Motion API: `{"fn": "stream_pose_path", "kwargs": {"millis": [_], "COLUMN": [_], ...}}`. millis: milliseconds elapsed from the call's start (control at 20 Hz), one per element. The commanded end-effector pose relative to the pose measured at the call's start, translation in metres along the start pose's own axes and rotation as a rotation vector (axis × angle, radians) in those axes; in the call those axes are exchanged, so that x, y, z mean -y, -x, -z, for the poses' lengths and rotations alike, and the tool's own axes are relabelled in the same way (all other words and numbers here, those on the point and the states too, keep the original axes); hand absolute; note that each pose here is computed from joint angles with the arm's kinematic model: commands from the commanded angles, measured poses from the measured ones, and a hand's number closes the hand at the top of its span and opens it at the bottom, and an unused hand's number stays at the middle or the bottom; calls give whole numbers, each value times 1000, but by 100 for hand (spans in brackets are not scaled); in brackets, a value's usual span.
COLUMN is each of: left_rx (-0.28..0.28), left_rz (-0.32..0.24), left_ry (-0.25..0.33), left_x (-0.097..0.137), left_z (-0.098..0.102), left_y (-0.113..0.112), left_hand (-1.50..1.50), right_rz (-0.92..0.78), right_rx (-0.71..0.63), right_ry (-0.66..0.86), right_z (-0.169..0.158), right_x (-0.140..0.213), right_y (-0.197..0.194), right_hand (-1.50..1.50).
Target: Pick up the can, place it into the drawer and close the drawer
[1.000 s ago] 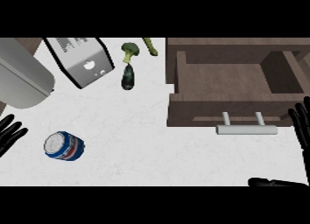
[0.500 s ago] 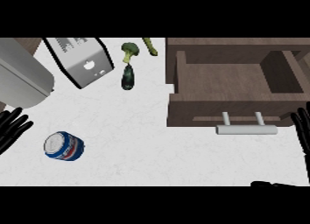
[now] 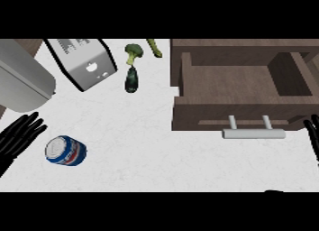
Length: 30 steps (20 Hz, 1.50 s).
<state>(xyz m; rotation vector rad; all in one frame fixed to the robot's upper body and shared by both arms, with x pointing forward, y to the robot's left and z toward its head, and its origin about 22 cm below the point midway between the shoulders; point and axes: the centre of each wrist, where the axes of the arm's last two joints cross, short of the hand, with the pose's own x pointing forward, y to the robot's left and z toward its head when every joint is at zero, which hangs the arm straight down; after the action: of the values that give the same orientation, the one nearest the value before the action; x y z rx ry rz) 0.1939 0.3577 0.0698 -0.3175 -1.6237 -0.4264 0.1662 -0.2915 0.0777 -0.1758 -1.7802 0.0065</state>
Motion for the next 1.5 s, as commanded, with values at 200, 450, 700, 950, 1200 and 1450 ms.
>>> {"fn": "stream_pose_path", "kwargs": {"millis": [200,450,700,950,1200,1450], "left_rx": [-19,-51,-34,-81,-65,-75], "left_rz": [0,13,18,40,39,35], "left_ry": [-37,-37,-66,-71,-72,-72], "left_x": [6,-9,-26,-31,-55,-51], "left_z": [5,9,-3,1,-8,1], "left_y": [42,54,71,96,111,124], "left_hand": [-150,-150,-150,-150,-150,-150], "right_rz": [-11,7,14,2,2,-2], "right_rx": [-9,20,6,17,1,19], "right_ry": [10,-8,4,-8,-11,4], "right_z": [10,-5,16,-1,-7,9], "right_x": [23,-7,13,-8,-8,1], "right_y": [10,19,17,12,13,15], "right_hand": [-150,-150,-150,-150,-150,-150]}}
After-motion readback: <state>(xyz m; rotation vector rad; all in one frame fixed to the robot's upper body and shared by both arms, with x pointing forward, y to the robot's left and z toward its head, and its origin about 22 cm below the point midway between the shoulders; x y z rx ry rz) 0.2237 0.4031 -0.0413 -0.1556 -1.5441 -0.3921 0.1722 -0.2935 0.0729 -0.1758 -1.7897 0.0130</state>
